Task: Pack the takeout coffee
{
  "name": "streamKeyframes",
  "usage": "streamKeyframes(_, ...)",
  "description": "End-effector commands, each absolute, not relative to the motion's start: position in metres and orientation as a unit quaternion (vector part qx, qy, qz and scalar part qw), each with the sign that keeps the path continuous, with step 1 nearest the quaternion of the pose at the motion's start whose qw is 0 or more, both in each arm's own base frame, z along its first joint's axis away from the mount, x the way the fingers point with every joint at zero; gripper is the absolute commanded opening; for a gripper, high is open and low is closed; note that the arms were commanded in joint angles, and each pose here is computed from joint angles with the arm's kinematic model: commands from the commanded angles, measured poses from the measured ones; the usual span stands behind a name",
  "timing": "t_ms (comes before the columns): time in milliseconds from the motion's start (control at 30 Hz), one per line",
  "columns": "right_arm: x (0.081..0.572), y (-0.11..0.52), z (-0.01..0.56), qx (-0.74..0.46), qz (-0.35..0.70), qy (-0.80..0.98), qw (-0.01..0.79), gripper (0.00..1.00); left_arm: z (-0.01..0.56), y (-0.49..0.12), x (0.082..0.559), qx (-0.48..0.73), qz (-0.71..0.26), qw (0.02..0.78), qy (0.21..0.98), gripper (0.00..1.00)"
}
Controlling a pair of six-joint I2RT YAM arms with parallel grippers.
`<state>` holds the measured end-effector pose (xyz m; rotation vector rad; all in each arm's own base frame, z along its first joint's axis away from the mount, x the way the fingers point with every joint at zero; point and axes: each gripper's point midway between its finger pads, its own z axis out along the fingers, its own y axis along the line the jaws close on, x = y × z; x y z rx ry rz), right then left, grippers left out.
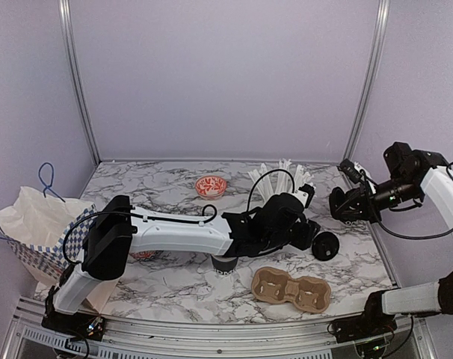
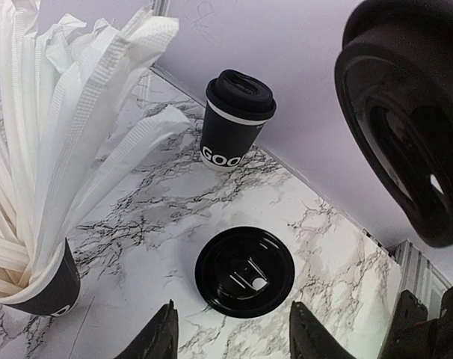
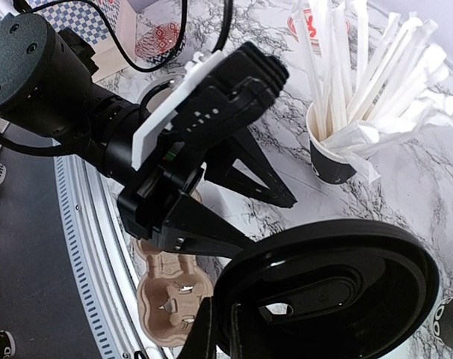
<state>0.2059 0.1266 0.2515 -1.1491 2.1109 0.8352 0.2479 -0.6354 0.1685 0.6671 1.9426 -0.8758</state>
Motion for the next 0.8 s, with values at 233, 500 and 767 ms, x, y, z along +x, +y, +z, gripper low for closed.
streamKeyframes(233,0.212,0.142,0.285,-0.447,0.356,0.748,0.336,0.08,0.304,-0.577,0.214,0.353,-0.374,0.51,0.689,0.72)
streamKeyframes(500,0.203,0.182,0.324,-0.496,0.422,0.668,0.36,0.13,0.343,-0.518,0.191,0.484,-0.299,0.558,0.604,0.89)
streamKeyframes(767,0.197,0.226,0.347,-0.537,0.476,0.606,0.342,0.13,0.38,-0.493,0.213,0.46,-0.365,0.576,0.568,0.9)
